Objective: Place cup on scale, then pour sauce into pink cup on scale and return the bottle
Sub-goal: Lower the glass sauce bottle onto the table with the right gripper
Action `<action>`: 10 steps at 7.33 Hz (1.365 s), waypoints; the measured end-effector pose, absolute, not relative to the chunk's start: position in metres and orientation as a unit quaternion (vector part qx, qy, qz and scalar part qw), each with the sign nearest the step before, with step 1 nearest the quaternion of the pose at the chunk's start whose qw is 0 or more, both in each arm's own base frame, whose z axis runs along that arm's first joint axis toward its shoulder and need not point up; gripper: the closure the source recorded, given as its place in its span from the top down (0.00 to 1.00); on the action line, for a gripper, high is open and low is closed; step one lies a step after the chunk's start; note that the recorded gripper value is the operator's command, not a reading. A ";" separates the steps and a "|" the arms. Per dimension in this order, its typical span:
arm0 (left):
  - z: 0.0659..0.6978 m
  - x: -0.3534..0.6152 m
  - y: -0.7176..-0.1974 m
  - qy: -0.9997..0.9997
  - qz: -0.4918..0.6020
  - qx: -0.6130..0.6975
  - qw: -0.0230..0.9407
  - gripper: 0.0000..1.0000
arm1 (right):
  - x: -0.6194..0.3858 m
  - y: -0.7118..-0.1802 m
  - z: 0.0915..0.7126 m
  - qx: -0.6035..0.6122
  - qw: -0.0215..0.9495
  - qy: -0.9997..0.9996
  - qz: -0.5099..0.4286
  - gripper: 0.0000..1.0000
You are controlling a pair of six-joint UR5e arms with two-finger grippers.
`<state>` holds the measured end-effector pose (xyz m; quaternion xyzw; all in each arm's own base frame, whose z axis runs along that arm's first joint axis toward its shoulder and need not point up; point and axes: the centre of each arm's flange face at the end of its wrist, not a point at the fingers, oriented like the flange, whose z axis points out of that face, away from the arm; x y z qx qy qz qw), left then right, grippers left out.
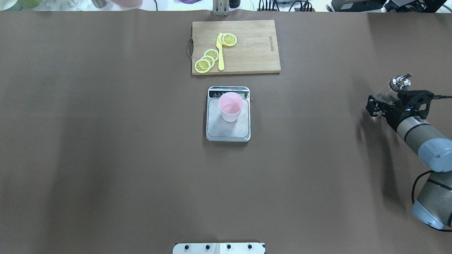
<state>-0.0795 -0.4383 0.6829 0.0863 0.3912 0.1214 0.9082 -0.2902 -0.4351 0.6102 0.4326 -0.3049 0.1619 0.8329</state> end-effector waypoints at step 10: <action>0.682 -0.080 -0.439 0.391 0.122 0.088 0.908 0.98 | -0.294 -0.430 0.608 0.445 0.827 -0.301 0.164 1.00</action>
